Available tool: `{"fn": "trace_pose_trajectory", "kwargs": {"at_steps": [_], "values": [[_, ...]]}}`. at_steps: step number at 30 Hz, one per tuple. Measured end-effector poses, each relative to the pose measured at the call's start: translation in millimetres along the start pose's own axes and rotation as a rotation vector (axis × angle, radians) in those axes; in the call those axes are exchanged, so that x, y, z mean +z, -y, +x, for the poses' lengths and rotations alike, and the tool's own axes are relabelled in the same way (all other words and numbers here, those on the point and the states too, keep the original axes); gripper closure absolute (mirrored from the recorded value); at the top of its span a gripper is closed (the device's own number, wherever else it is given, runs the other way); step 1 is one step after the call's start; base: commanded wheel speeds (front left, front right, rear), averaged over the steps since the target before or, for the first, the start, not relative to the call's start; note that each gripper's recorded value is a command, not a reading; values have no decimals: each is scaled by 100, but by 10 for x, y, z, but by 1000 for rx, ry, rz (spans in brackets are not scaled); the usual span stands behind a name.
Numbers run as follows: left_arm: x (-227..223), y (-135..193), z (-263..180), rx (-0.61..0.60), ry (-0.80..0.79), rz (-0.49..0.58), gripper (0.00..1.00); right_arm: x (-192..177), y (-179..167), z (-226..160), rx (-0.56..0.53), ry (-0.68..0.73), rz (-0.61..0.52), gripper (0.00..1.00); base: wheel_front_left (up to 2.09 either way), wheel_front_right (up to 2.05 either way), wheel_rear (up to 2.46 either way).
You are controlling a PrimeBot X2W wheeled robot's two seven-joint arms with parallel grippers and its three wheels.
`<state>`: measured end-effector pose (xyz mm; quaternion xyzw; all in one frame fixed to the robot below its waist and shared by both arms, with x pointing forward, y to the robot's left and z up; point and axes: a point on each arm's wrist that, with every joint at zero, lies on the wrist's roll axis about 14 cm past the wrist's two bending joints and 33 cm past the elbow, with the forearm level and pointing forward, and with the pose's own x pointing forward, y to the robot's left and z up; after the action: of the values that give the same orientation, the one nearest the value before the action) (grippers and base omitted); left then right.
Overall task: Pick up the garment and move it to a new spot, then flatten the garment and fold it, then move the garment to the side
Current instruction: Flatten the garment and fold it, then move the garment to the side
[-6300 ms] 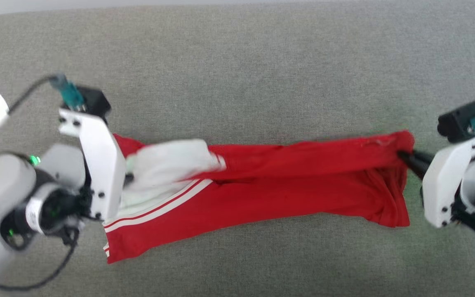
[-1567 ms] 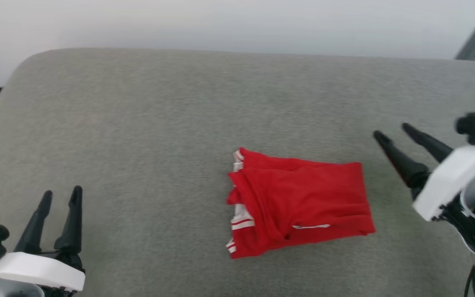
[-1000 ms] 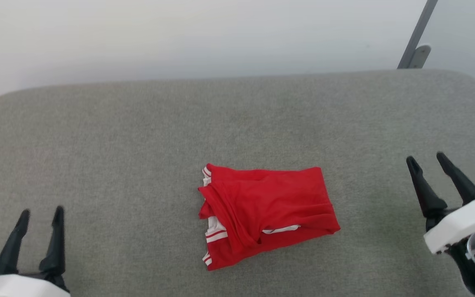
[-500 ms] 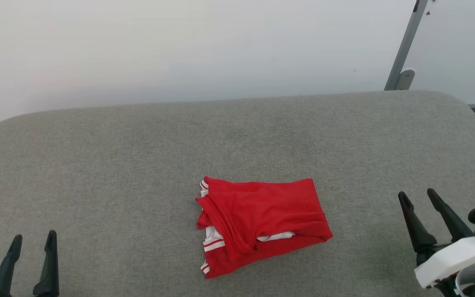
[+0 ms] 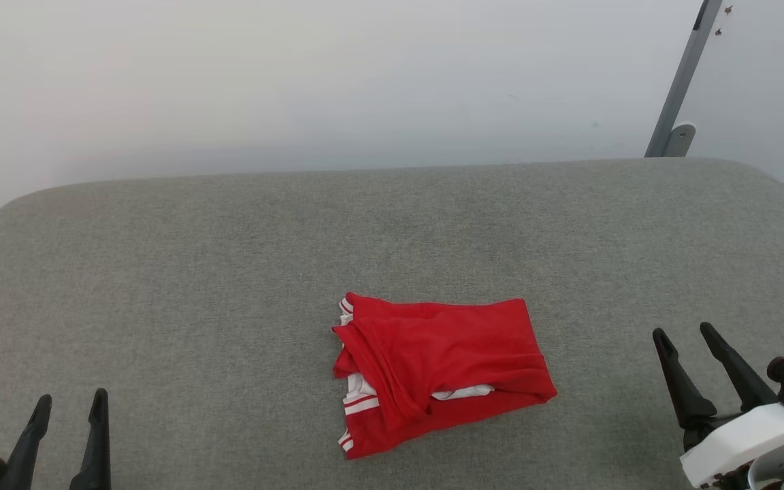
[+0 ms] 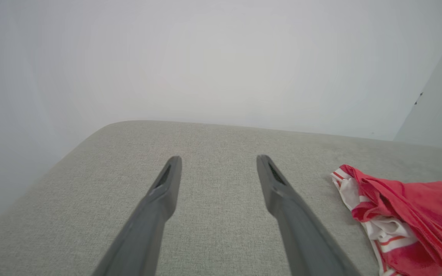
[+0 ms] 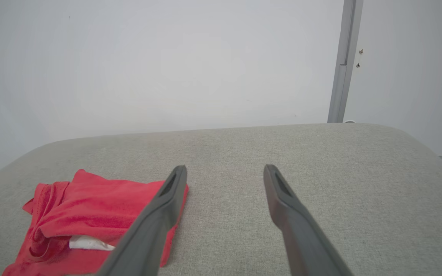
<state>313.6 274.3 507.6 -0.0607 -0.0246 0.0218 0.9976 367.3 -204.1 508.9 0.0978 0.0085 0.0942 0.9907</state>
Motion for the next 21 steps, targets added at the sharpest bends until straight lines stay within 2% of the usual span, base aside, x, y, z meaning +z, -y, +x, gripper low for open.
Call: {"fn": "trace_pose_trajectory", "kwargs": {"at_steps": [12,21], "values": [[-29,28,-4,-5,-2,0,0,19,-105,45,29,-5,-1,0,0,0,0],[-14,33,0,-2,6,-5,0,-65,-289,166,86,-81,9,0,0,0,0]]}}
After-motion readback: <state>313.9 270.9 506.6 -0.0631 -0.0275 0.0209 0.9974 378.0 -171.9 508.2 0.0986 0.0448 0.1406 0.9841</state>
